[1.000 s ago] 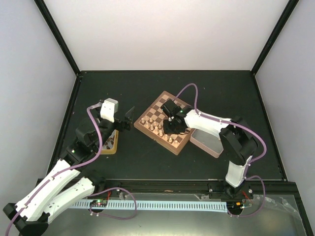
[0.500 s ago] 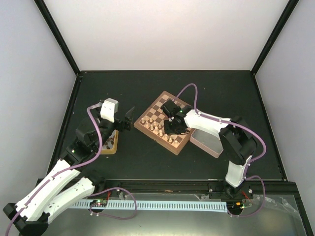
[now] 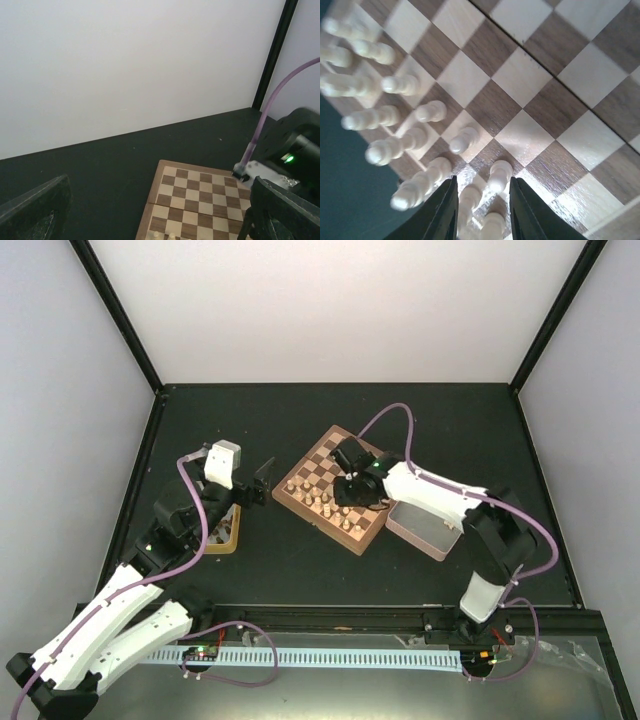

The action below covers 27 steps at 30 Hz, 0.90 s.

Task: Set up the chess pieces on the board
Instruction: Place the chess piece on the chessboard, then pick up the chess piece from the storage box.

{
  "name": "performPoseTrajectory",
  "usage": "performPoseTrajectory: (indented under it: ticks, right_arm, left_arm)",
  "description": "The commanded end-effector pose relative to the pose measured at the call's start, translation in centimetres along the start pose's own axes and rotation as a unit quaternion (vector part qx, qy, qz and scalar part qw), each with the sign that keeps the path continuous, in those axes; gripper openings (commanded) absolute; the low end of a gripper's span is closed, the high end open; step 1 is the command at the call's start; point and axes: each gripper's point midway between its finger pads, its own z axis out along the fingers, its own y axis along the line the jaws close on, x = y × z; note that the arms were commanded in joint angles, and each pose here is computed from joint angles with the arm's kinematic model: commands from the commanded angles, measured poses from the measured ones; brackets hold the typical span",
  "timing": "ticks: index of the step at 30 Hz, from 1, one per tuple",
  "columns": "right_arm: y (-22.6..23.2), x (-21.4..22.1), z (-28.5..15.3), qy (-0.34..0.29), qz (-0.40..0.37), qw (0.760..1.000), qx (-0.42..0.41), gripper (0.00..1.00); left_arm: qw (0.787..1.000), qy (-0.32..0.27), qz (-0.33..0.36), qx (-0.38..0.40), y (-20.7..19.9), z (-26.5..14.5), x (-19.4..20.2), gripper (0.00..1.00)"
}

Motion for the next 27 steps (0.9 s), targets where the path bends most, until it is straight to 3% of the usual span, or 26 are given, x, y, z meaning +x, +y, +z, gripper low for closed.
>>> performPoseTrajectory:
  ticks: [1, 10, 17, 27]
  right_arm:
    - [-0.2, -2.3, -4.2, -0.076, 0.025, 0.997, -0.021, 0.30]
    - [-7.9, -1.2, -8.8, -0.161, 0.067, 0.981, 0.079, 0.29]
    - [-15.9, 1.5, -11.6, -0.221, 0.126, 0.954, 0.156, 0.40]
    - [-23.0, 3.8, -8.6, -0.153, 0.193, 0.947, 0.205, 0.33]
  left_arm:
    - [1.000, -0.011, 0.000, 0.008, -0.2, 0.1, -0.6, 0.99]
    - [1.000, -0.016, 0.019, 0.016, -0.4, -1.1, -2.5, 0.99]
    - [0.999, -0.031, 0.020, 0.005, 0.0, -1.2, -2.7, 0.99]
    - [0.999, -0.019, 0.015, 0.022, -0.9, 0.5, -1.8, 0.99]
